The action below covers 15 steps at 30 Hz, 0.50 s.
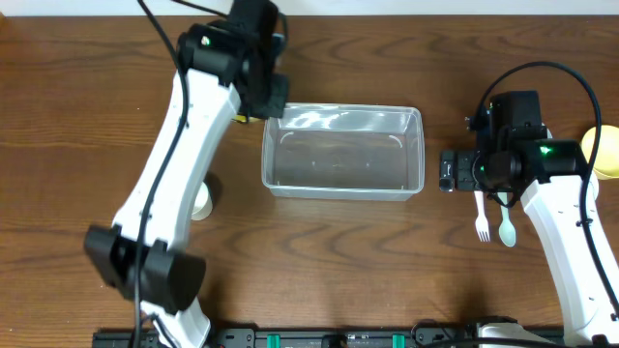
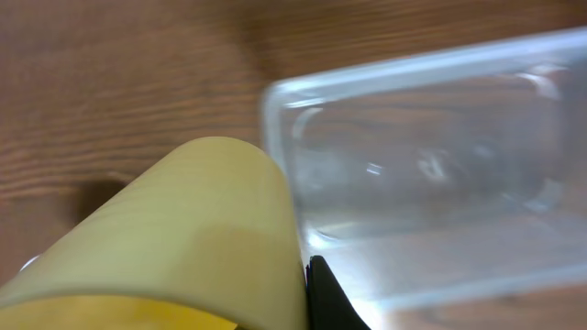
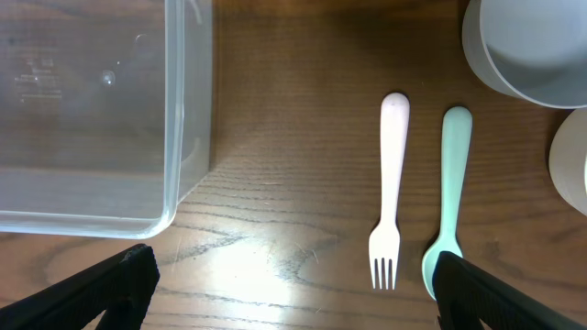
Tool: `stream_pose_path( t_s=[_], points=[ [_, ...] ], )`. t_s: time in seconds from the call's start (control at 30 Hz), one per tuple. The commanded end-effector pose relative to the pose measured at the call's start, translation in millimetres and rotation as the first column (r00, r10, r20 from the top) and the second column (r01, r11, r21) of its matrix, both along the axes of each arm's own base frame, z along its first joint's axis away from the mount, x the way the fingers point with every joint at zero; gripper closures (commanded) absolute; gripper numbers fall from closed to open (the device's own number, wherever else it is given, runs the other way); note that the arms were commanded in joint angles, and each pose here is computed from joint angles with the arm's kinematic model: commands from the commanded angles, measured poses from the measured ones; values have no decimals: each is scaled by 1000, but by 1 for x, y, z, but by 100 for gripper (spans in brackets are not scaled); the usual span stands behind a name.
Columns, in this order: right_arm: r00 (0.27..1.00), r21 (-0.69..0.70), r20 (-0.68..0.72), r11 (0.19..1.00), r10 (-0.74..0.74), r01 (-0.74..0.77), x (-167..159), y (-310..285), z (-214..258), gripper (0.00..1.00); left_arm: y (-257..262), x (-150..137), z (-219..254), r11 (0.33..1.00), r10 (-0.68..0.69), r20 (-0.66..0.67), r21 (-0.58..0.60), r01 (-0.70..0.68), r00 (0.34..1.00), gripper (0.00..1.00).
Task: Pack container
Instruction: 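Carry the yellow cup with the left gripper into the container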
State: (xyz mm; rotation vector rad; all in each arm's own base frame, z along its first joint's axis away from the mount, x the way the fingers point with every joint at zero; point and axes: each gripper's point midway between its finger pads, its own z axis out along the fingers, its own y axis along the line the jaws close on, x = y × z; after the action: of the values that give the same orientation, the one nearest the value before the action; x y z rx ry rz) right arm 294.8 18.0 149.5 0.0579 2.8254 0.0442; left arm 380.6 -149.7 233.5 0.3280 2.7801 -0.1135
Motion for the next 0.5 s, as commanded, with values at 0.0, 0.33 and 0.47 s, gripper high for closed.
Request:
stream_pose_path(
  t_s=[0.0, 0.33, 0.47],
  points=[
    [1000, -6, 13, 1000, -17, 17, 4, -3, 5, 3, -25, -13, -13, 998, -62, -42, 17, 62, 997, 94],
    [1000, -7, -3, 1000, -17, 17, 1, -4, 4, 3, -59, -18, -91, 985, -128, -212, 84, 148, 969, 94],
    [1000, -7, -2, 1000, -17, 17, 1, -3, 4, 3, -63, -11, -125, 981, -131, -261, 105, 163, 956, 94]
  ],
)
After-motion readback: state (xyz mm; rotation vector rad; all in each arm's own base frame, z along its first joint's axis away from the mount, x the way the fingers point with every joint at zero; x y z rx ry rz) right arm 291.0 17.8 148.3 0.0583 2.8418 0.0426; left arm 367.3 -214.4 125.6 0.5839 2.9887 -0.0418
